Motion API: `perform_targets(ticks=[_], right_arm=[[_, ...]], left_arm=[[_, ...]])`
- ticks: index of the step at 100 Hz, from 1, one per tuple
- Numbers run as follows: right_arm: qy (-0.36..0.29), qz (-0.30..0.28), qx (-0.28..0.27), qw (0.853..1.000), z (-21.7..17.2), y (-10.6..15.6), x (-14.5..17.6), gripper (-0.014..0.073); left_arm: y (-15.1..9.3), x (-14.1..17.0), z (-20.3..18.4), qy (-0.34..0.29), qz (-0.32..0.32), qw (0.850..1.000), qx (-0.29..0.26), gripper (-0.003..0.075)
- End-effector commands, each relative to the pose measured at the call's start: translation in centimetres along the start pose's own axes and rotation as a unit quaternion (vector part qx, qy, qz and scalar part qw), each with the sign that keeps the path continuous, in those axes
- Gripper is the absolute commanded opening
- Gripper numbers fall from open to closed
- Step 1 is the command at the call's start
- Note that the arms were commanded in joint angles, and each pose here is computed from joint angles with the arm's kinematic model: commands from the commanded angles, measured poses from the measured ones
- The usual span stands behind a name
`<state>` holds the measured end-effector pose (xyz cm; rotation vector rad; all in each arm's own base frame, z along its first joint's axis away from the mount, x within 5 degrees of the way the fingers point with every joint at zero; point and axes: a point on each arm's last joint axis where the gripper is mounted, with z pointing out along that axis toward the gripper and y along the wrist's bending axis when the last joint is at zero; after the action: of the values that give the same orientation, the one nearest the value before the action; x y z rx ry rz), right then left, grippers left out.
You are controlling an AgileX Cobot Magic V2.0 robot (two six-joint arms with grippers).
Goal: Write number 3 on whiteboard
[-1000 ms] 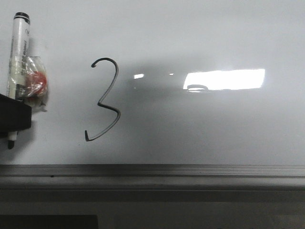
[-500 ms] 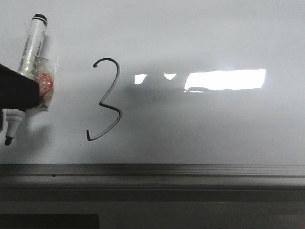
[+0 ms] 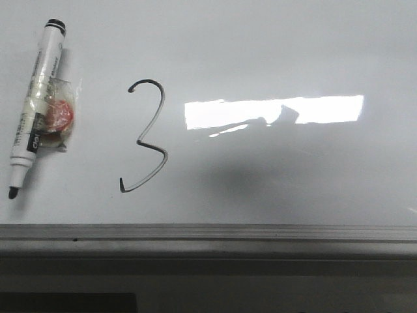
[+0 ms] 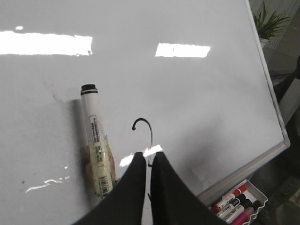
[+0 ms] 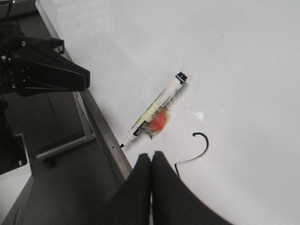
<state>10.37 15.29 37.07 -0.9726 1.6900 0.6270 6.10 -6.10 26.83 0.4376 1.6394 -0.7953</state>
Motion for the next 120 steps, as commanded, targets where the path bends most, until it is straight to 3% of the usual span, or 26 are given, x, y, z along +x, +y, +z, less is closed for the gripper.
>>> perform_targets(ticks=[1,22,42,86,99,111,120], right_arm=[[-0.119,-0.013,0.021,0.993,-2.2,-0.2,0.7,-0.0054],[-0.214,-0.018,0.034,0.976,-5.1,0.3,8.0,-0.0054],[-0.245,-0.018,0.037,0.969,-6.3,0.6,11.7,-0.0054],[-0.221,-0.018,0.035,0.974,-5.8,0.7,13.4,-0.0054],[-0.221,-0.018,0.035,0.974,-5.8,0.7,13.4,-0.0054],[-0.221,-0.018,0.035,0.974,-5.8,0.7,13.4,-0.0054],[-0.221,-0.018,0.035,0.974,-5.8,0.7,13.4,-0.0054]], left_arm=[[-0.2,-1.2,-0.9,-0.054,0.028,0.998,0.006,-0.002],[-0.1,-0.8,-2.6,-0.078,0.108,0.991,0.002,-0.002],[-0.1,-0.8,-2.7,-0.082,0.11,0.991,0.002,-0.002],[-0.1,-0.8,-2.7,-0.081,0.11,0.991,0.002,-0.002],[0.1,-0.6,-2.7,-0.069,0.141,0.988,-0.008,-0.002],[0.7,-0.1,-2.7,-0.036,0.14,0.988,-0.047,-0.002],[1.5,0.2,-2.8,-0.021,0.124,0.986,-0.11,-0.002]])
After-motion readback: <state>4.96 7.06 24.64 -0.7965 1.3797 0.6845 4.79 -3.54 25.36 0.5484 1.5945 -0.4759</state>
